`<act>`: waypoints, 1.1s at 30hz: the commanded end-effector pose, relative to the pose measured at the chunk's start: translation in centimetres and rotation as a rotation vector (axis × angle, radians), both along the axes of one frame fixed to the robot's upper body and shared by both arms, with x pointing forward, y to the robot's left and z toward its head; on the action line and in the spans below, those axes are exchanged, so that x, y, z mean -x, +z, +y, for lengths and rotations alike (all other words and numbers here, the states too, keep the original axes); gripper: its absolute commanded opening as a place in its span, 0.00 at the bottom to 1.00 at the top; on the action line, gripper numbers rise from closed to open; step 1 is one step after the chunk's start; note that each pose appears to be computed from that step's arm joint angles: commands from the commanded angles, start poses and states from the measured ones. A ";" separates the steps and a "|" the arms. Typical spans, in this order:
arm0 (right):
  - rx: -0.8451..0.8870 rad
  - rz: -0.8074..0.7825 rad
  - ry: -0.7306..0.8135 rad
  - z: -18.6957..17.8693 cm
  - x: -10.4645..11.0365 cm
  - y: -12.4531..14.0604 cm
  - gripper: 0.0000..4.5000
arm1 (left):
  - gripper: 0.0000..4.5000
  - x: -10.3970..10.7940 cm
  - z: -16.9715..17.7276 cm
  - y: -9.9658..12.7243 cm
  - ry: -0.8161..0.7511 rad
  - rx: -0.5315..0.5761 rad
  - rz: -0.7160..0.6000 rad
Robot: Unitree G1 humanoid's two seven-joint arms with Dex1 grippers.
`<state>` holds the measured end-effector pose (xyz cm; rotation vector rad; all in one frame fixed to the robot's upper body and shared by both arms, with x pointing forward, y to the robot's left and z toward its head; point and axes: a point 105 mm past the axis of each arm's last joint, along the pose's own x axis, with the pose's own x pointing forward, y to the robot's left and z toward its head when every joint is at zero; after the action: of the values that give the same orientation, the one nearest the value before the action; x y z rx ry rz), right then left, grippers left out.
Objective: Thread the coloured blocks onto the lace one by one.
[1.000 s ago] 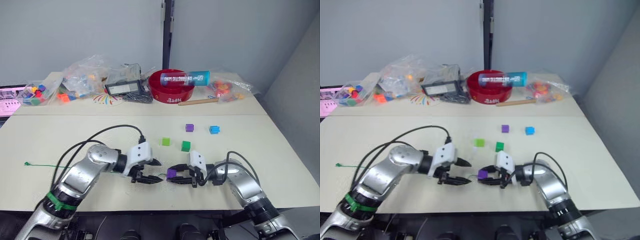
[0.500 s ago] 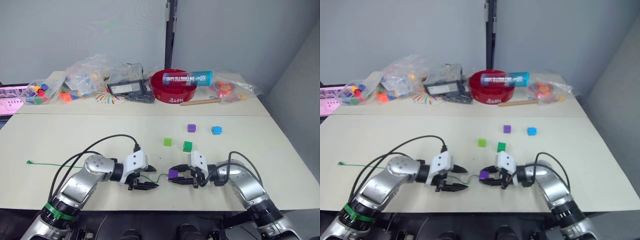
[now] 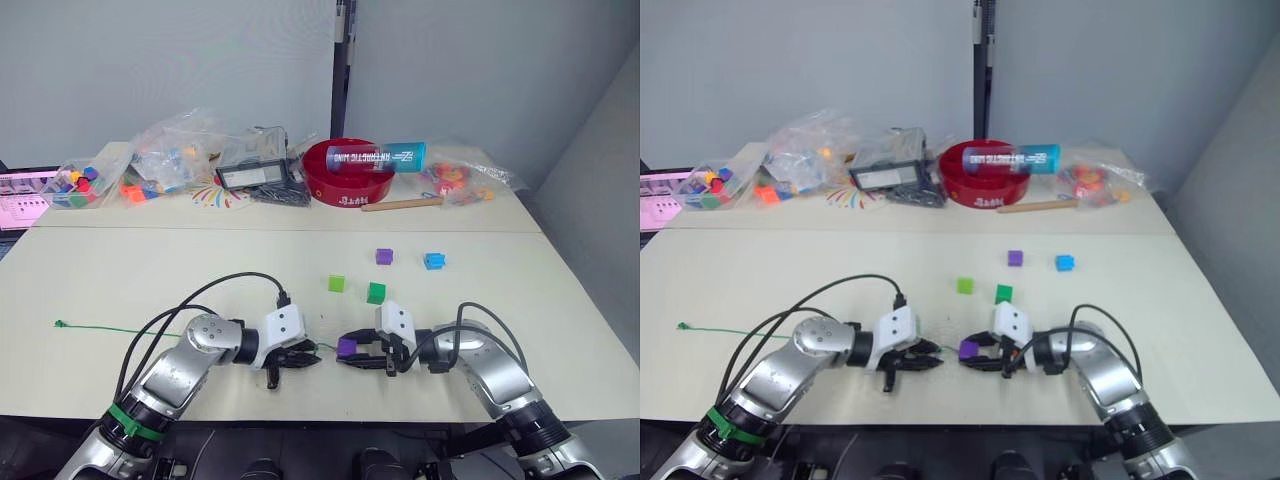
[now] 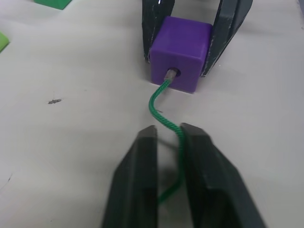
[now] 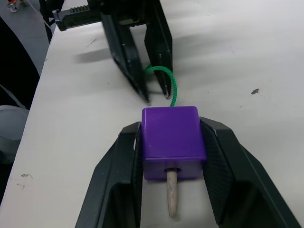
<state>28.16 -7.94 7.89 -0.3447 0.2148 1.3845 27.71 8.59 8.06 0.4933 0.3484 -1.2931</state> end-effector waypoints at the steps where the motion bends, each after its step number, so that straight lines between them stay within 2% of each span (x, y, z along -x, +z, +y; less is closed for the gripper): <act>1: 0.055 0.050 -0.054 -1.3 -0.2 -1.5 0.26 | 0.00 0.0 -0.2 0.5 -0.022 0.006 -0.023; 10: 0.046 0.047 -0.044 -0.4 -0.2 -1.7 0.26 | 0.00 0.3 -0.6 0.4 -0.105 -0.048 -0.038; 23: 0.027 0.028 -0.016 1.0 -0.7 -1.4 0.26 | 0.00 -0.5 0.8 -0.3 -0.093 -0.123 -0.033; 33: 0.031 0.031 -0.022 1.0 -0.8 -1.6 0.26 | 0.70 -1.4 1.0 1.2 -0.046 -0.101 -0.058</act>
<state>28.72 -6.41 7.77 -0.3269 0.1970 1.4021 28.49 9.34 8.47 0.6199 0.3751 -1.3427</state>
